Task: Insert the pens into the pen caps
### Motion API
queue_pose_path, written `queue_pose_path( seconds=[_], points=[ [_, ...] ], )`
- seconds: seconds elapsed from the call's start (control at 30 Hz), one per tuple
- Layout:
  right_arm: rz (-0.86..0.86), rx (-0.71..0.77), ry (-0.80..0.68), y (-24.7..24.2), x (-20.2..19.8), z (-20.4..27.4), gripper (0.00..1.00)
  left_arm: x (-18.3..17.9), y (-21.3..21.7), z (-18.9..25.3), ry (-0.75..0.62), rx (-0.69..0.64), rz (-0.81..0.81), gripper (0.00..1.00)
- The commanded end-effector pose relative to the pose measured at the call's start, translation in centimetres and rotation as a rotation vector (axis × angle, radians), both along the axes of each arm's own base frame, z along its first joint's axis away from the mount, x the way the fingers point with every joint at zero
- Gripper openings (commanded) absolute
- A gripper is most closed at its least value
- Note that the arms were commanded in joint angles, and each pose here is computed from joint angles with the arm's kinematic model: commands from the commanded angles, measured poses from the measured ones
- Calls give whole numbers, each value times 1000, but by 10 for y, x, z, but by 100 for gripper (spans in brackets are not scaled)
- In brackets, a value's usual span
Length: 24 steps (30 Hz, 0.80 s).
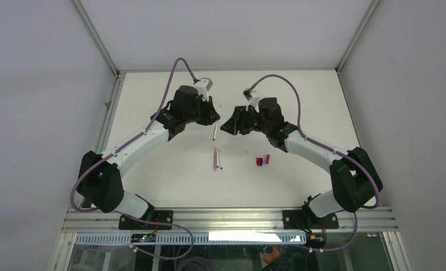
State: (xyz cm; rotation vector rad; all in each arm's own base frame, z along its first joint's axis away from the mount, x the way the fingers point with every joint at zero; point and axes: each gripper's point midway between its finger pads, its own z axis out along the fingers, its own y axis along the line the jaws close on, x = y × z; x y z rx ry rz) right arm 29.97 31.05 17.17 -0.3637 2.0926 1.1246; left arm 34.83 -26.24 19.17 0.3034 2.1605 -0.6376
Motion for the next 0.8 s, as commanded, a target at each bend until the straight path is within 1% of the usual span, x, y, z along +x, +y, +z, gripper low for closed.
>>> queue_pose_path(
  seconds=[0.0, 0.1, 0.2, 0.27, 0.37, 0.57, 0.77],
  points=[
    [30, 92, -134, 20, 9, 47, 56, -7, -20, 36, -48, -145, -66, 0],
    [0, 102, -170, 16, 11, 53, 55, -10, -20, 31, -39, -140, -77, 0],
    [-71, 115, -231, 4, 15, 63, 52, -12, -18, 22, -31, -119, -83, 0],
    [-141, 140, -290, -8, 17, 77, 52, -13, -16, 17, -25, -104, -88, 0],
    [-202, 146, -329, -18, 22, 87, 53, -17, -15, 13, -21, -96, -102, 0],
    [-193, 186, -327, -9, 28, 91, 52, -19, -18, 18, -45, -107, -133, 0],
    [-244, 201, -296, -8, 40, 82, 52, -21, -21, 26, -62, -129, -151, 0]
  ],
)
